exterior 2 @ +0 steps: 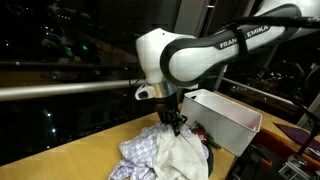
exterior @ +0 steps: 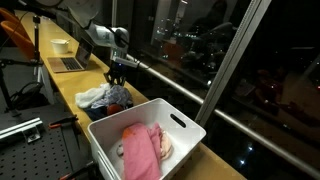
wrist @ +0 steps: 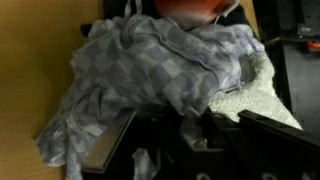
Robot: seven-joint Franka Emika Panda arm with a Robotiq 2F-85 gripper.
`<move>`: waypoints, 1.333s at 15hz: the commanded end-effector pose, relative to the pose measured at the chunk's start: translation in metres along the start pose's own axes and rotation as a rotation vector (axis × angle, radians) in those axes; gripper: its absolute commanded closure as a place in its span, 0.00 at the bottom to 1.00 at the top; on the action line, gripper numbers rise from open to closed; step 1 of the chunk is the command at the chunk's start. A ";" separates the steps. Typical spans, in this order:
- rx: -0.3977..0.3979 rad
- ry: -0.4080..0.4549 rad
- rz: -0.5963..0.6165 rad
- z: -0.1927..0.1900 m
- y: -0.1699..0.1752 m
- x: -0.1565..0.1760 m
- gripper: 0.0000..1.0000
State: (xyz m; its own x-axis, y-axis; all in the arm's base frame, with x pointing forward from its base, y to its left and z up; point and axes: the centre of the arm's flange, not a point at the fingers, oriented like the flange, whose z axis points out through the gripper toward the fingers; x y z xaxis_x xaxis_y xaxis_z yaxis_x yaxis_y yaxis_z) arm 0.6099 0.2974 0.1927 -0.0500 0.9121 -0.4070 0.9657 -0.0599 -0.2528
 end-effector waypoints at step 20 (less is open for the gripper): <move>-0.167 -0.083 0.438 -0.201 -0.098 -0.411 0.97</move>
State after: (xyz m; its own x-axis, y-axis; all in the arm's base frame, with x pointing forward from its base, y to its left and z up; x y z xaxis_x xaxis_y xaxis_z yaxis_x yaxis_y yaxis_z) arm 0.5700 0.0525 0.5524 0.3343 0.7772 -0.5331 0.9380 -0.3293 0.1082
